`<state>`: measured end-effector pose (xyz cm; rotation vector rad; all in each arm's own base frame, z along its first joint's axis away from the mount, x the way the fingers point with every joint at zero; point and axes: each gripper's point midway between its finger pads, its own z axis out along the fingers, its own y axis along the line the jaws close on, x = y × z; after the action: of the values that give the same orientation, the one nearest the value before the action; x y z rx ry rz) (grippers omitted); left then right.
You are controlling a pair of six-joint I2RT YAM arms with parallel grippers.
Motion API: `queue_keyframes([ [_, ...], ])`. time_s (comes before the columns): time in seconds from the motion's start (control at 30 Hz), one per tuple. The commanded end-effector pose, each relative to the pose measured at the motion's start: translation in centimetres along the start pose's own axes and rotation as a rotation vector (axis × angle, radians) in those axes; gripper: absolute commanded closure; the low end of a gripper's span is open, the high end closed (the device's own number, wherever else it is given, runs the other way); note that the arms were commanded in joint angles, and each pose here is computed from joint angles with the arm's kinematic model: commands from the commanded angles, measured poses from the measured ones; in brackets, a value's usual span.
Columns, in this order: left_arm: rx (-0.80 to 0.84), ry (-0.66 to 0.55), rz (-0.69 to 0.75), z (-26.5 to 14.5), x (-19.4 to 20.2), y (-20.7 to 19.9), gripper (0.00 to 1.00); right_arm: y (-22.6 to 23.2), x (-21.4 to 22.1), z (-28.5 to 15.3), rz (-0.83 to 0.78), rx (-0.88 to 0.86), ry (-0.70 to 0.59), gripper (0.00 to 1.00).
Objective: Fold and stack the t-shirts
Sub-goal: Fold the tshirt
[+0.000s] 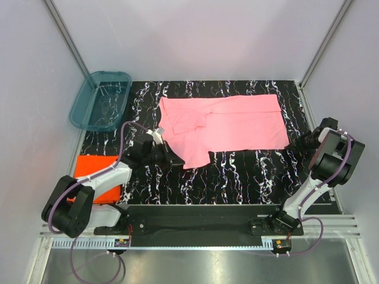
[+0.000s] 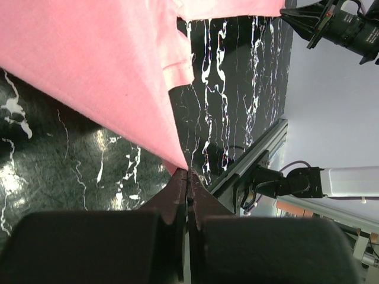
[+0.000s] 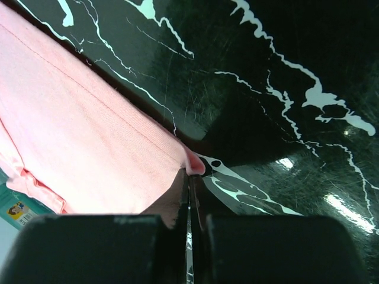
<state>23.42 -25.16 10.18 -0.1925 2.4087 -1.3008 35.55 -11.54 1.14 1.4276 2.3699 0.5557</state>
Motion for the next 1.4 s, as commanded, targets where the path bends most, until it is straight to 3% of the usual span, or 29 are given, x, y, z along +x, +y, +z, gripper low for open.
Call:
queue_keyframes([
  [0.0,0.032,-0.017,0.022,-1.1,-0.1,-1.1,1.0,-1.5,-0.1,-0.7,-0.012,0.086,-0.02,1.0],
  [0.33,0.002,-0.062,-0.075,-3.1,2.0,0.7,1.0,-1.9,1.8,-3.4,0.017,0.13,0.004,1.0],
  [0.6,0.004,-0.109,-0.089,-3.6,1.0,-0.1,1.0,0.2,1.0,-6.8,-0.04,0.09,-0.069,1.0],
  [0.8,-0.004,-0.156,-0.031,-3.0,-3.2,-2.8,1.0,1.8,0.3,-6.2,-0.065,0.082,-0.055,1.0],
  [1.03,0.026,-0.218,-0.004,-1.3,-11.4,-5.9,1.0,4.8,-1.4,-4.3,-0.102,0.075,-0.043,1.0],
  [1.37,0.055,-0.253,-0.078,1.5,-19.7,-4.6,1.0,8.2,-4.2,-1.5,-0.145,0.063,-0.017,1.0],
])
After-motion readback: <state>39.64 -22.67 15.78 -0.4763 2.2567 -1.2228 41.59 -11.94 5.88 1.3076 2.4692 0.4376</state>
